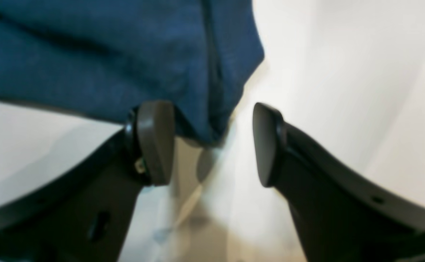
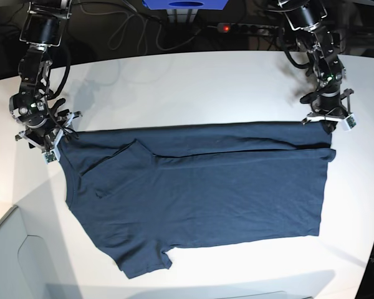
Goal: Fold the T-shirt properly
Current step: 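Open the right gripper and regrasp the folded edge beside the sleeve, then lift and drag the folded edge back toward the arms with both grippers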
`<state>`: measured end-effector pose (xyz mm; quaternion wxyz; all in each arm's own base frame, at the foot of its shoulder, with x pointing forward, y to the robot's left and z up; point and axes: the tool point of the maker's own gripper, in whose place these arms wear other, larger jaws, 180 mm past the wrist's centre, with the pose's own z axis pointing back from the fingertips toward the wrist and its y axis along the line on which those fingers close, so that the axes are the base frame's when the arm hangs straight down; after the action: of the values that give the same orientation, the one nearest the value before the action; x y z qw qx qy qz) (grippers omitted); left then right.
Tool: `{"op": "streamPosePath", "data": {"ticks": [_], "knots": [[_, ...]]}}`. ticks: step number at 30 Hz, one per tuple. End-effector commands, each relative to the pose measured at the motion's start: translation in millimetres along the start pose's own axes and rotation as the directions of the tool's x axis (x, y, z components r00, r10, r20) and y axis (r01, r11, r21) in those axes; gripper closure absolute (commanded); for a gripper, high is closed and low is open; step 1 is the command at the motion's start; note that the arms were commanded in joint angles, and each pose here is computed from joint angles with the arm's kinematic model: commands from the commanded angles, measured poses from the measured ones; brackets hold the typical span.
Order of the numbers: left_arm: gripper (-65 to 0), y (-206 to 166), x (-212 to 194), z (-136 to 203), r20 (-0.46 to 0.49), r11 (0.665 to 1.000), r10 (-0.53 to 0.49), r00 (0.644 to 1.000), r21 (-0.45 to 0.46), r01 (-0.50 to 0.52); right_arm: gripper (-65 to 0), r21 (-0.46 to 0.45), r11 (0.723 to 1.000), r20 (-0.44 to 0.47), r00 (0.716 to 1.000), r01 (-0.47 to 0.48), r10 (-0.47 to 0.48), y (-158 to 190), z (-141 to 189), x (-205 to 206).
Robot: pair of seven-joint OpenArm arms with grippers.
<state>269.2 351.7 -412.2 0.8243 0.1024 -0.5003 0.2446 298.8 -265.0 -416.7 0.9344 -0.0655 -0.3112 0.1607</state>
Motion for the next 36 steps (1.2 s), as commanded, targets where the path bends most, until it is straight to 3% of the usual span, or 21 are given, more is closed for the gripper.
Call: {"op": "streamPosePath", "data": {"ticks": [1, 9, 14, 18, 22, 28, 36], "knots": [[0.0, 1.3, 8.5, -1.4, 0.016, 1.000, -0.004, 1.000, 0.003, 0.004, -32.1, -0.006, 1.000, 0.044, 0.999, -0.022, 0.022, -7.2, 2.4, 13.1], [0.0, 1.5, 8.5, -1.4, 0.015, 1.000, -0.009, 1.000, 0.004, 0.009, -32.2, -0.004, 1.000, 0.075, 0.997, -0.022, 0.022, -5.9, 2.0, 18.3], [0.0, 0.9, 8.3, -1.4, 0.015, 1.000, -0.009, 1.000, 0.002, 0.009, -30.6, 0.052, 0.998, 0.024, 0.999, -0.026, 0.024, 3.6, -7.9, 0.1], [0.0, 1.3, 7.7, -1.1, 0.014, 1.000, -0.012, 1.000, 0.003, 0.012, -19.7, 0.085, 0.996, -0.010, 1.000, -0.016, 0.017, 8.7, -14.1, -14.3], [0.0, 1.7, 7.1, -0.9, 0.012, 1.000, -0.012, 1.000, 0.004, 0.012, 0.0, 0.087, 0.996, -0.015, 1.000, -0.013, 0.015, 9.3, -14.4, -16.2], [0.0, 0.7, 13.6, 1.0, 0.027, 1.000, -0.018, 0.999, 0.000, 0.018, -0.1, 0.062, 0.997, 0.018, 0.999, -0.046, 0.045, 5.9, -3.6, -5.3], [0.0, 1.2, 44.1, 22.4, 0.111, 0.998, -0.061, 0.992, -0.011, 0.063, -0.1, -0.033, 0.986, 0.080, 0.983, -0.161, 0.163, -10.7, 34.9, 22.2]]}}
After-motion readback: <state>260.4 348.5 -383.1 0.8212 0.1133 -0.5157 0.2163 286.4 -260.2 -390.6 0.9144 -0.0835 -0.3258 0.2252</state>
